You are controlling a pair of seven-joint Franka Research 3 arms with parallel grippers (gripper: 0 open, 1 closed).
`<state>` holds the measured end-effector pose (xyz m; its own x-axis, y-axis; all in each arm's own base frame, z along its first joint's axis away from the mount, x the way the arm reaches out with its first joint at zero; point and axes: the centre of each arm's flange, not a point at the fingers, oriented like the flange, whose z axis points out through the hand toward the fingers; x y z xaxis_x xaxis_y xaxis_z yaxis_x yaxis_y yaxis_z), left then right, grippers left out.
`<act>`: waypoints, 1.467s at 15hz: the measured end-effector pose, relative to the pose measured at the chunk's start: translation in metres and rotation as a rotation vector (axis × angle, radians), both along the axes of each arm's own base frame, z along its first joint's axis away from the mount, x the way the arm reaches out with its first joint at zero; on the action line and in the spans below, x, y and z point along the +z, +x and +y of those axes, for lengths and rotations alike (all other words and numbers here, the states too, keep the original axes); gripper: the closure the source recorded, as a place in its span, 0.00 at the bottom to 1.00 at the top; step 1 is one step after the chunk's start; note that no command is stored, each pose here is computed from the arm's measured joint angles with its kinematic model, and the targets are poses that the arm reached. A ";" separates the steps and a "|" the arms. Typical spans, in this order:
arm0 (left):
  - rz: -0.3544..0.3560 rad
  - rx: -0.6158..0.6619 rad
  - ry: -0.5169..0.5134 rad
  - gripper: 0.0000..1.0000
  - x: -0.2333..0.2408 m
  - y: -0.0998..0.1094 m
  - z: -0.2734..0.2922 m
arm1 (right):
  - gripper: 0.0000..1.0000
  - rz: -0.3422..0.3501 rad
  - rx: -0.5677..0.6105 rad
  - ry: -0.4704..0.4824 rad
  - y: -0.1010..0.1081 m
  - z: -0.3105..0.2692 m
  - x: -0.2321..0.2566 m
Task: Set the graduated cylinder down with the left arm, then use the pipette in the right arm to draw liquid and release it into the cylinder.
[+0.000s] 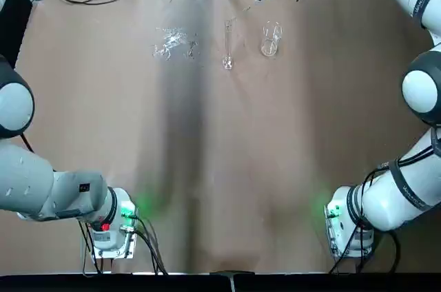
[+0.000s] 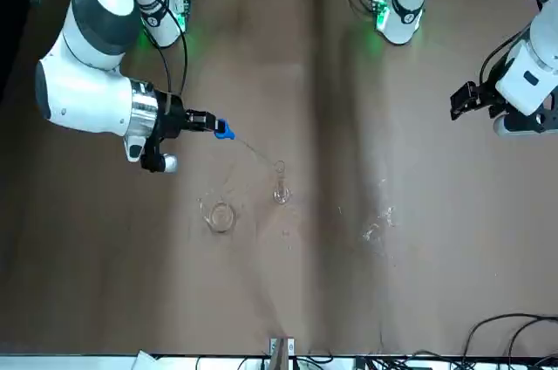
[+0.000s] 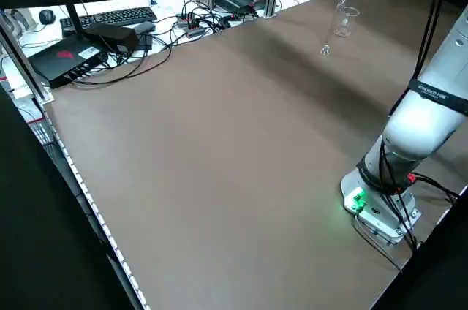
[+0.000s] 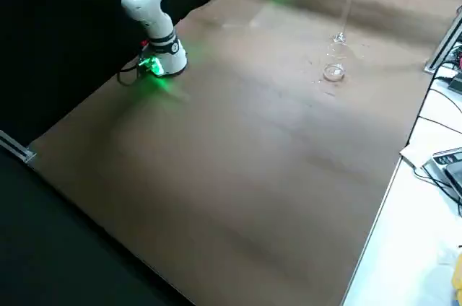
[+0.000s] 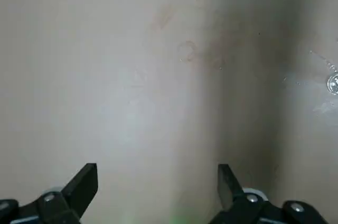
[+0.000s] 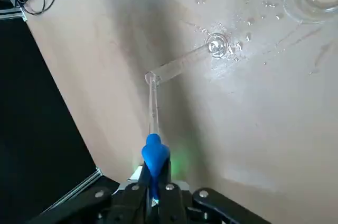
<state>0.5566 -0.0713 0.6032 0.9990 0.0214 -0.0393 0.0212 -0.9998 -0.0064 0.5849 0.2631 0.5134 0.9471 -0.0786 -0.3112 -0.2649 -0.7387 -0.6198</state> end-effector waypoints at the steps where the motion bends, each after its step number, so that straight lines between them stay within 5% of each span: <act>1: 0.000 0.000 0.000 0.00 0.000 0.000 0.000 | 0.93 -0.002 0.001 -0.004 0.000 0.000 0.000; 22: -0.007 0.000 -0.001 0.00 0.002 0.000 0.000 | 0.93 -0.035 0.030 -0.062 -0.002 0.003 0.002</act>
<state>0.5571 -0.0713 0.6055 0.9993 0.0214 -0.0322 0.0212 -0.9998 -0.0053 0.5832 0.2658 0.5158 0.9595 -0.0679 -0.2736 -0.2211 -0.7833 -0.5810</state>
